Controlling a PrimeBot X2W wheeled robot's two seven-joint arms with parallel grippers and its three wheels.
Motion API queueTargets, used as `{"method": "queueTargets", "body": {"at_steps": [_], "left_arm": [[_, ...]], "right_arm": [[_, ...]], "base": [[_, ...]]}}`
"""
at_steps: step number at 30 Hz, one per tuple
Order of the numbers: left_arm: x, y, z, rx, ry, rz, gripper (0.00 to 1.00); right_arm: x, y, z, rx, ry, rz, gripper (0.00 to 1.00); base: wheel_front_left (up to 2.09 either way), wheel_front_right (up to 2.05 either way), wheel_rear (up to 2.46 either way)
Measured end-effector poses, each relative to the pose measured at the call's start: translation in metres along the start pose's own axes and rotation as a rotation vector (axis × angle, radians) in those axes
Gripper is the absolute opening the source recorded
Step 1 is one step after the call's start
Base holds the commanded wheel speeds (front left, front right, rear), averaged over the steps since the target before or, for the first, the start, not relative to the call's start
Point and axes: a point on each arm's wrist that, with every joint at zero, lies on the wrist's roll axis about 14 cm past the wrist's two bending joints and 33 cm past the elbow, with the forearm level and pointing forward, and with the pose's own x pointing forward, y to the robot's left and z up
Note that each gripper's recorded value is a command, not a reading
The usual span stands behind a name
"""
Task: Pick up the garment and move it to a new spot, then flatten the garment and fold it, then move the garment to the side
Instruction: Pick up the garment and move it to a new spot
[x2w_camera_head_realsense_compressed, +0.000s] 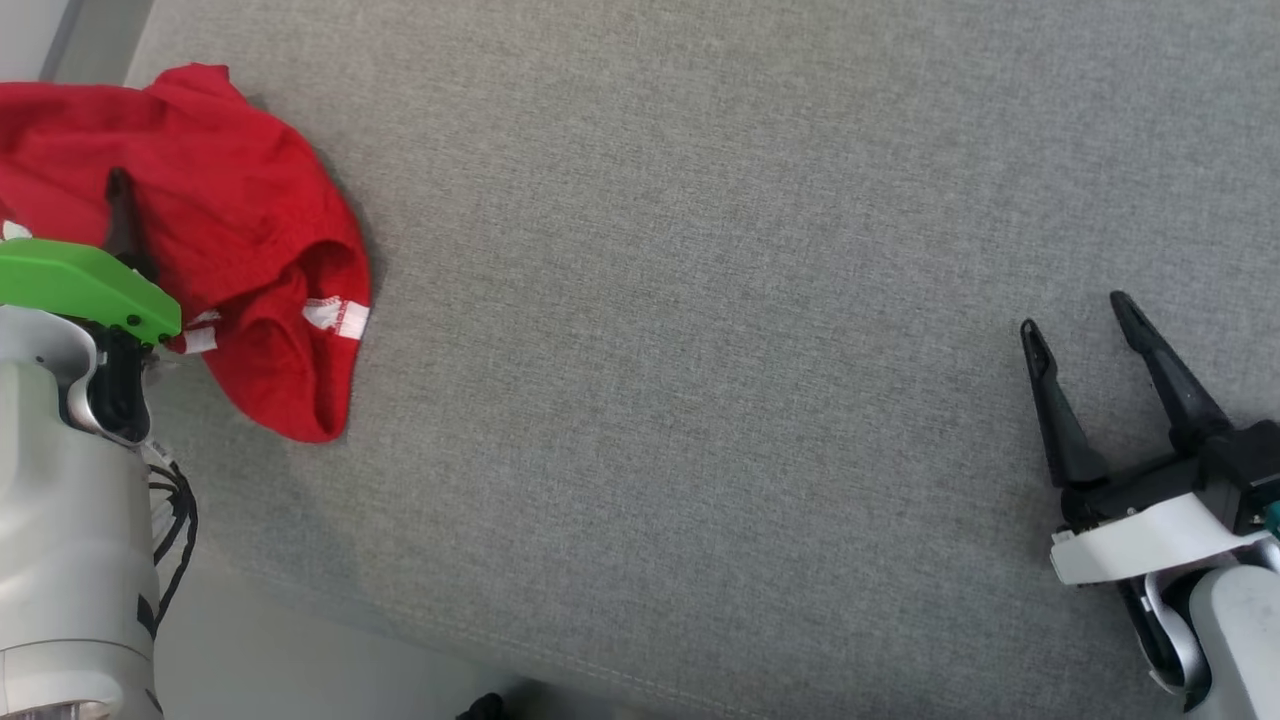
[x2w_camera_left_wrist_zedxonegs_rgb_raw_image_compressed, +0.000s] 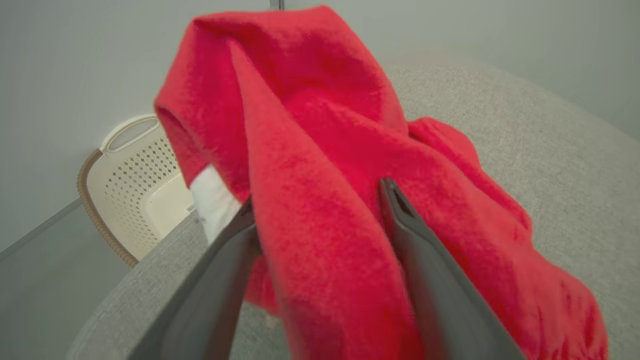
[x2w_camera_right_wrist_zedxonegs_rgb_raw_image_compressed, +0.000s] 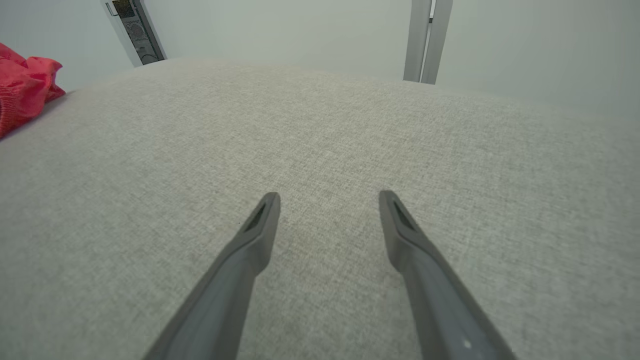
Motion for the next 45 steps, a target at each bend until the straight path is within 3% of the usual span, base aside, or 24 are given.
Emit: {"method": "queueTargets", "body": {"at_steps": [10, 11, 12, 19, 24, 26, 34, 45], "left_arm": [[0.021, -0.033, -0.059, 0.064, 0.169, -0.067, 1.0], [0.023, -0.037, -0.057, 0.078, 0.156, -0.083, 0.2], [0.024, -0.039, -0.053, 0.108, 0.129, -0.098, 0.0], [0.024, -0.039, -0.011, 0.378, -0.056, -0.179, 0.0], [0.015, -0.062, 0.039, 0.538, -0.214, -0.261, 0.0], [0.005, -0.079, 0.061, 0.593, -0.306, -0.309, 0.0], [-0.041, -0.148, 0.081, 0.762, -0.509, -0.526, 0.0], [-0.118, -0.292, 0.067, 0.864, -0.679, -0.961, 0.0]], "right_arm": [[0.001, -0.021, -0.012, 0.009, 0.005, -0.053, 1.0], [0.001, -0.022, -0.012, 0.01, 0.004, -0.058, 1.0], [0.0, -0.023, -0.011, 0.011, 0.002, -0.063, 1.0], [-0.001, -0.02, -0.003, 0.035, -0.014, -0.088, 1.0], [-0.007, -0.011, 0.011, 0.064, -0.038, -0.108, 1.0], [-0.012, -0.01, 0.021, 0.075, -0.059, -0.127, 1.0], [-0.04, -0.02, 0.059, 0.08, -0.137, -0.23, 1.0], [-0.114, -0.056, 0.095, 0.045, -0.214, -0.453, 1.0]], "base": [[0.0, 0.0, 0.0], [0.0, 0.0, 0.0], [0.0, 0.0, 0.0], [0.0, 0.0, 0.0], [0.0, 0.0, 0.0], [0.0, 0.0, 0.0], [0.0, 0.0, 0.0], [0.0, 0.0, 0.0]]}}
